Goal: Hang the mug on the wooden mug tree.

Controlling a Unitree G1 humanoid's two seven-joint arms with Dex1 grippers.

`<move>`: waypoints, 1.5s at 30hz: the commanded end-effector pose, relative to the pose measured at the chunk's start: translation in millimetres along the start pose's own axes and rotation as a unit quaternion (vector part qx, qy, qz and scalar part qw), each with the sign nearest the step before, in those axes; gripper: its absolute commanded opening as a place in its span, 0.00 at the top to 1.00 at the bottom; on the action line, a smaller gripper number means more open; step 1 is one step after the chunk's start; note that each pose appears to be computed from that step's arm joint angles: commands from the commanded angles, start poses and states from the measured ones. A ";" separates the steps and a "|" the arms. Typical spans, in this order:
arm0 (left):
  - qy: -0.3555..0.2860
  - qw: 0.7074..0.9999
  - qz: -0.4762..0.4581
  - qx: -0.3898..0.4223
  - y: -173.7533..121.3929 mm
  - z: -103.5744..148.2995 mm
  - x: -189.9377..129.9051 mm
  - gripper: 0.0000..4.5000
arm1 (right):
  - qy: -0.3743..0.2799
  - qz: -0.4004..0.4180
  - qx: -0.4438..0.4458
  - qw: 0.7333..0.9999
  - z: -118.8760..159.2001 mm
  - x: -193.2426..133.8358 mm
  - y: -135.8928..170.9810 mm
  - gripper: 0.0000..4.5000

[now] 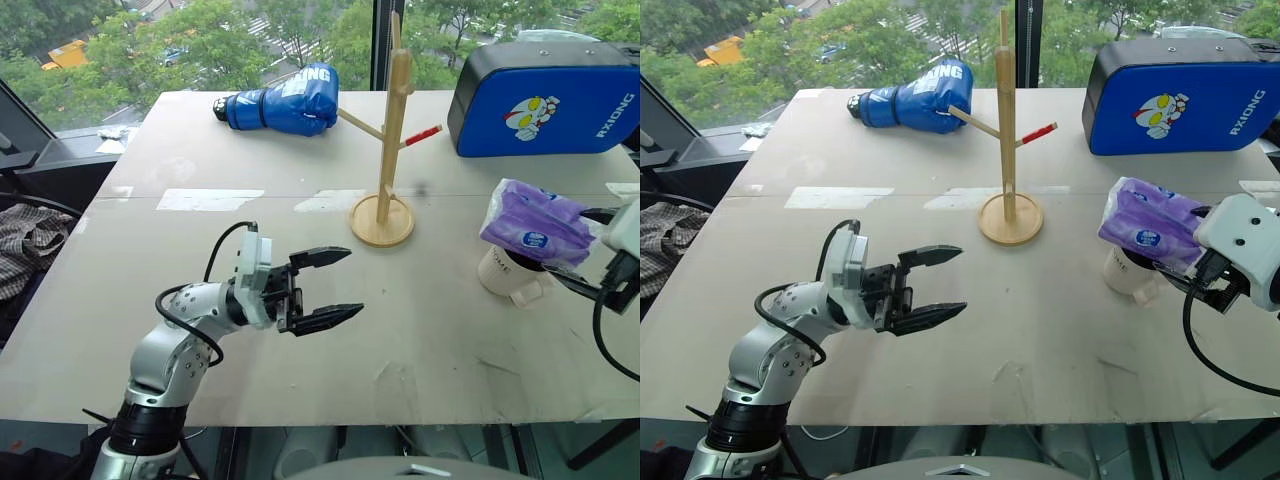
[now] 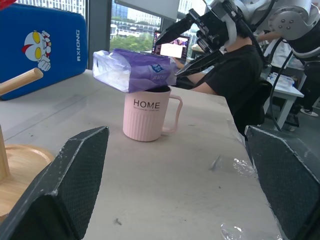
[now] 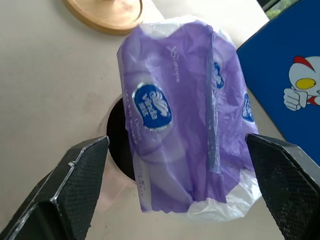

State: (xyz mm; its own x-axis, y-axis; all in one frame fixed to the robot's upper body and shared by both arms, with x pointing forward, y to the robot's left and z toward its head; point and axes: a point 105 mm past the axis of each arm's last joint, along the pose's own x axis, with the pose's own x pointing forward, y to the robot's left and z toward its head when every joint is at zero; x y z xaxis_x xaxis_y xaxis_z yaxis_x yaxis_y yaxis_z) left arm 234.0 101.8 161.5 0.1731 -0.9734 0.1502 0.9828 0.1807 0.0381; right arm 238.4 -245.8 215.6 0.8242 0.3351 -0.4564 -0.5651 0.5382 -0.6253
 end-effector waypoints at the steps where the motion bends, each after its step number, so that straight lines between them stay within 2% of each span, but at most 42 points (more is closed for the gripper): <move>1: -0.006 0.999 -0.009 0.032 -7.2 10.2 1.0 0.00 | 0.008 -0.004 -0.033 0.999 -0.2 1.7 -2.9 0.02; 12: -0.004 0.999 0.004 0.034 -10.4 6.7 -1.7 0.00 | 0.026 0.021 -0.055 0.998 -12.6 13.6 1.9 0.02; 45: -0.002 0.999 0.011 0.032 -5.8 9.0 -3.1 0.00 | 0.014 0.017 -0.050 0.999 -9.5 15.0 3.0 0.02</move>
State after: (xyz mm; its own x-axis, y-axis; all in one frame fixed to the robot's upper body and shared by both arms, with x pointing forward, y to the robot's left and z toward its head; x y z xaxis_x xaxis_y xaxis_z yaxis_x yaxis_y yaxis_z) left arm 228.7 101.5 165.0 0.1973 -0.9695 0.1457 0.9745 0.2101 0.0788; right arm 248.6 -248.6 190.7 0.7791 0.3318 -0.5319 -0.6259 0.4583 -0.6310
